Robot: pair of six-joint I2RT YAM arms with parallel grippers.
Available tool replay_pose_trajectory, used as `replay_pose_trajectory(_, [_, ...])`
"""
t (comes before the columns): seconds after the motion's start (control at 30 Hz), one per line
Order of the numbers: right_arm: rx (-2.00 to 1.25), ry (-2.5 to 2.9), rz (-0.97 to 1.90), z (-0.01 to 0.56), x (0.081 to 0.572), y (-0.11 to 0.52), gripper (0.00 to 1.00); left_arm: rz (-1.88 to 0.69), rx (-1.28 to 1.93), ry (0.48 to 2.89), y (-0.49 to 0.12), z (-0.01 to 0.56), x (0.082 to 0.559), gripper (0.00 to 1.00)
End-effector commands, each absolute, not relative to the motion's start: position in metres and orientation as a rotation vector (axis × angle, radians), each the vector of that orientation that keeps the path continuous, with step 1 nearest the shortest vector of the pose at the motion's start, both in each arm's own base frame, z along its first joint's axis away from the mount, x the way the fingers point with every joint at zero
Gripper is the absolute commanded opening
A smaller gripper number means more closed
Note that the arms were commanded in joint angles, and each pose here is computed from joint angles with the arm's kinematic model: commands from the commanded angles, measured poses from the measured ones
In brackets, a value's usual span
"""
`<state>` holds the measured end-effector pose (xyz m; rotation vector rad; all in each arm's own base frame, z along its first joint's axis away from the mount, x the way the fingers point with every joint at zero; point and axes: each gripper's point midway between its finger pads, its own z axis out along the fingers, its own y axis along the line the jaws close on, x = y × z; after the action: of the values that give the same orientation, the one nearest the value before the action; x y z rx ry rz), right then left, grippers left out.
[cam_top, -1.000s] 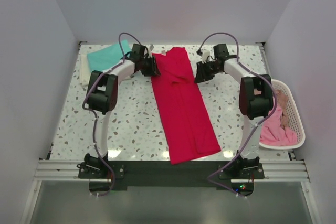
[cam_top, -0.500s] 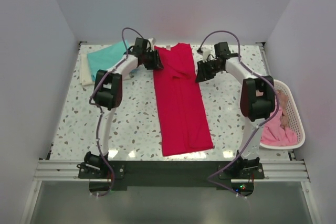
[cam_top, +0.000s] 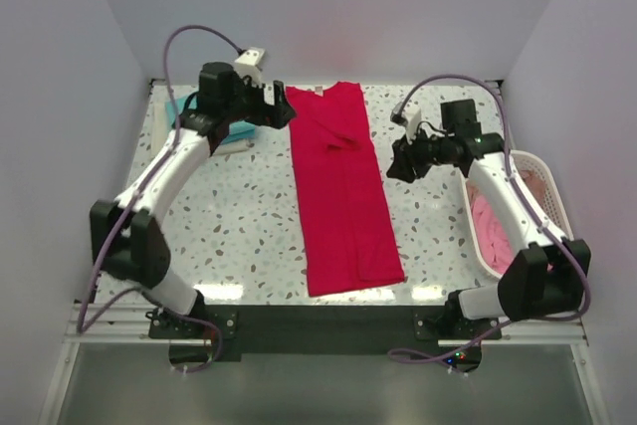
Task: Fold and stack the t-shirts
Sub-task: Fold the tshirt
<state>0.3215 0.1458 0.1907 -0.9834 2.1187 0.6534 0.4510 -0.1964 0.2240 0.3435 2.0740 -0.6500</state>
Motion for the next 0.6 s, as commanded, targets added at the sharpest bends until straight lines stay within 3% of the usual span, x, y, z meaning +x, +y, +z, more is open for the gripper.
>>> replay_pose_trajectory(0.0, [-1.067,2.002,0.662,0.201,0.298,0.149,0.44,-0.534,0.441,1.807,-0.175,0.296,0.422,1.00])
replay_pose_trajectory(0.1, [-1.087,1.919,0.621,0.211,0.284,0.147,0.57,-0.504,0.378,1.833,-0.157,0.279,0.385,1.00])
replay_pose_trajectory(0.13, [-1.089,1.886,0.598,0.216,0.283,0.146,0.75,-0.504,0.367,1.824,-0.154,0.278,0.379,1.00])
replay_pose_trajectory(0.2, [-1.085,1.863,0.572,0.211,0.274,0.143,0.98,-0.523,0.393,1.804,-0.152,0.273,0.356,1.00])
replay_pose_trajectory(0.33, [-1.217,1.827,0.575,0.183,0.255,0.141,0.99,-0.628,0.562,1.735,-0.168,0.262,0.317,1.00])
replay_pose_trajectory(0.43, [-1.407,1.751,0.713,0.167,0.221,0.150,0.99,-0.611,0.644,1.695,-0.176,0.251,0.293,1.00])
replay_pose_trajectory(0.57, [-1.446,1.752,0.738,0.152,0.212,0.150,0.99,-0.580,0.825,1.648,-0.200,0.228,0.259,1.00])
